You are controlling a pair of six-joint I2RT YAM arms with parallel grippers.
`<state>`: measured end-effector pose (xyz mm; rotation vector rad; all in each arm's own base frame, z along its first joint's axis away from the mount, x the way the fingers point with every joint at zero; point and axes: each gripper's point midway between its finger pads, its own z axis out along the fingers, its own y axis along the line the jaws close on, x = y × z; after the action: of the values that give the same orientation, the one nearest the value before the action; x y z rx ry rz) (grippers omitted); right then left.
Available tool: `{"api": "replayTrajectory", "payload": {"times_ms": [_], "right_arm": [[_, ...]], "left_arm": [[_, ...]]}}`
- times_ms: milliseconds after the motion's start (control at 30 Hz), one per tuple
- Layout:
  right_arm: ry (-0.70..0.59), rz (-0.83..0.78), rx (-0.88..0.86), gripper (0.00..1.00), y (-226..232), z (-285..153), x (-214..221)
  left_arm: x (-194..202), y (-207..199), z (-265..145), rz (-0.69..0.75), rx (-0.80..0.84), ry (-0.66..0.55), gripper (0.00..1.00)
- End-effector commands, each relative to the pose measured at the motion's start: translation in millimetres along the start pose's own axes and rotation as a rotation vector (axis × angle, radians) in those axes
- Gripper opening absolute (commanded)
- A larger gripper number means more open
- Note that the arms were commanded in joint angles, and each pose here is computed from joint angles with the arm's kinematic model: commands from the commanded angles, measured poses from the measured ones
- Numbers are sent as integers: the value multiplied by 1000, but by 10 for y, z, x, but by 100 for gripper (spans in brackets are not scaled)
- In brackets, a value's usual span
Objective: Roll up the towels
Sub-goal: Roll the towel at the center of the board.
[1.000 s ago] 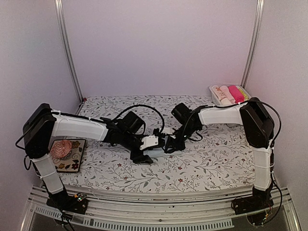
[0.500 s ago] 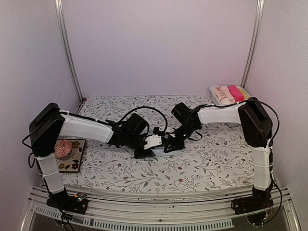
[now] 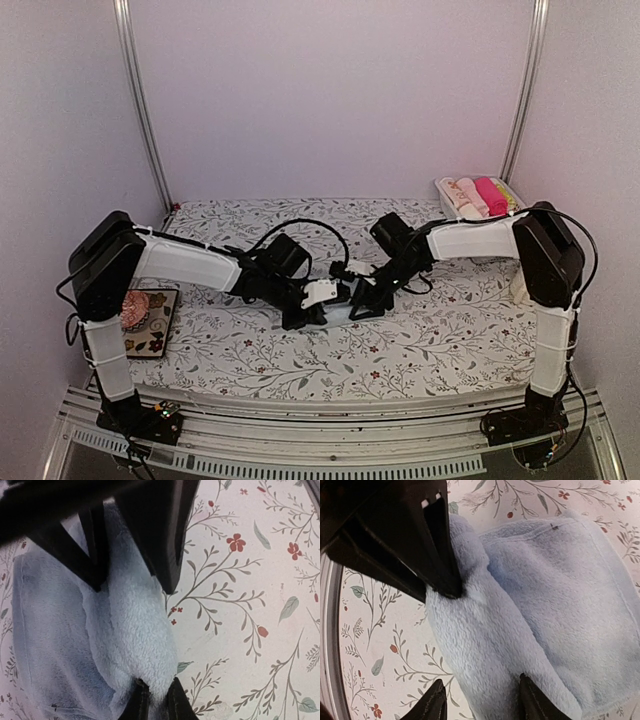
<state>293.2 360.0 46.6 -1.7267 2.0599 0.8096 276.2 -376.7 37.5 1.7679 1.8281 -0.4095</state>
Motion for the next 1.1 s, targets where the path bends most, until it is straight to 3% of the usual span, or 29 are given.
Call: {"api": "replayTrajectory", "payload": {"times_ms": [0,267,433,667,1067], "right_arm": [[-25,-66,121,54,-104,-316,70],[-106,-180,155,60,59,-489,53],[-183,-344,270,60,179,-587,-18],[-151,-524,448,60,140,-504,-100],[-69,-645,582,60,-123,-141,-234]], "left_arm": [[326,-9,-17,-172,130,48,0],[431,130,98,-329,271,54,4],[451,224,181,-457,377,57,6],[360,327,155,-553,479,17,11],[515,397,210,-732,594,30,14]]}}
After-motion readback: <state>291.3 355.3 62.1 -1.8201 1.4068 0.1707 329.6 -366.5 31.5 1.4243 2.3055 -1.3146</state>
